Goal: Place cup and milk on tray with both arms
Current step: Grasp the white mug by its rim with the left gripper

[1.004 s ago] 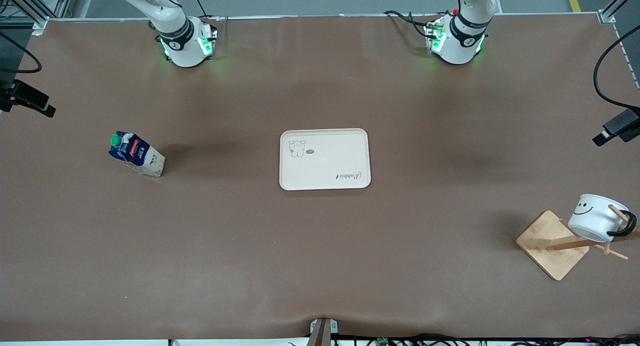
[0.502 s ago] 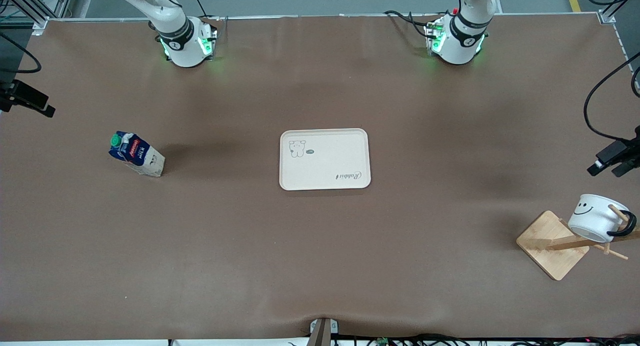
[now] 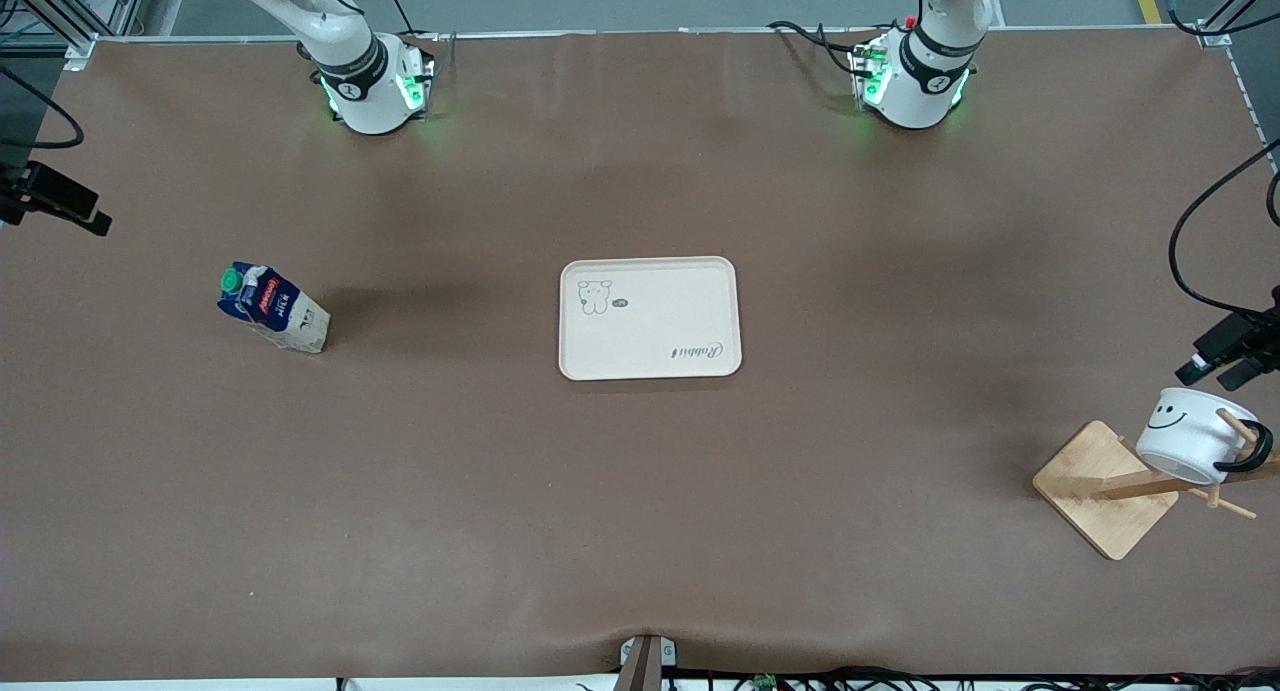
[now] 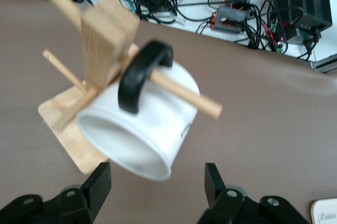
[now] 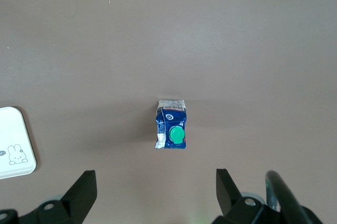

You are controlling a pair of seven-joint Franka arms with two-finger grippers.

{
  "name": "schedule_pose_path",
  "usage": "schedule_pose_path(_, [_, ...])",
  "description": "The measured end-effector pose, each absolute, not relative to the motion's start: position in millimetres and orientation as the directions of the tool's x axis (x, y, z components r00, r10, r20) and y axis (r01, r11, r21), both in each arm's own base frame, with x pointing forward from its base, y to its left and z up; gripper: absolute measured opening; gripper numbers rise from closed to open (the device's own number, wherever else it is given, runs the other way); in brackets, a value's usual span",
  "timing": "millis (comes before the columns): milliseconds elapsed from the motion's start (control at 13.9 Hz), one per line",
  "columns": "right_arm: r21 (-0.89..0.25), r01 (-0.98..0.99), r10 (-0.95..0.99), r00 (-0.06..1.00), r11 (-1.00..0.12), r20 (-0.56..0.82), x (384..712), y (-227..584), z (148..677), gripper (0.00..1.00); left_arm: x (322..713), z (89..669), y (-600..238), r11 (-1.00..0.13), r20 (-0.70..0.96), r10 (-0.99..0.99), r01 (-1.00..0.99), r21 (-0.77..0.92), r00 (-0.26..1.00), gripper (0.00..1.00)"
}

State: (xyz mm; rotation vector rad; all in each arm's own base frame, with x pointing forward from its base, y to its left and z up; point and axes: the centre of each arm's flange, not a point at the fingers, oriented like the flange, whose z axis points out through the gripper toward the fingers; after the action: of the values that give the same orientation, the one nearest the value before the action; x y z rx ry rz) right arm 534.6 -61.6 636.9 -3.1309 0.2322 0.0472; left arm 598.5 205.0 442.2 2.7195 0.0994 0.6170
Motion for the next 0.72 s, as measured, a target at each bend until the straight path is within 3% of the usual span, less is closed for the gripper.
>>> schedule_pose_path(215, [0.001,-0.148,-0.148,0.988,-0.989,-0.037,537,-62,633,1.0,617,443,197,-0.937,0.419,0.123,-0.035,0.348,0.899,0.77])
schedule_pose_path(358, [0.001,-0.148,-0.148,0.988,-0.989,-0.037,537,-62,633,1.0,624,439,193,-0.936,0.418,0.116,-0.042,0.349,0.901,0.67])
schedule_pose_path(717, [0.001,-0.148,-0.148,0.988,-0.989,-0.036,537,-62,634,1.0,632,434,192,-0.935,0.417,0.11,-0.048,0.351,0.902,0.56])
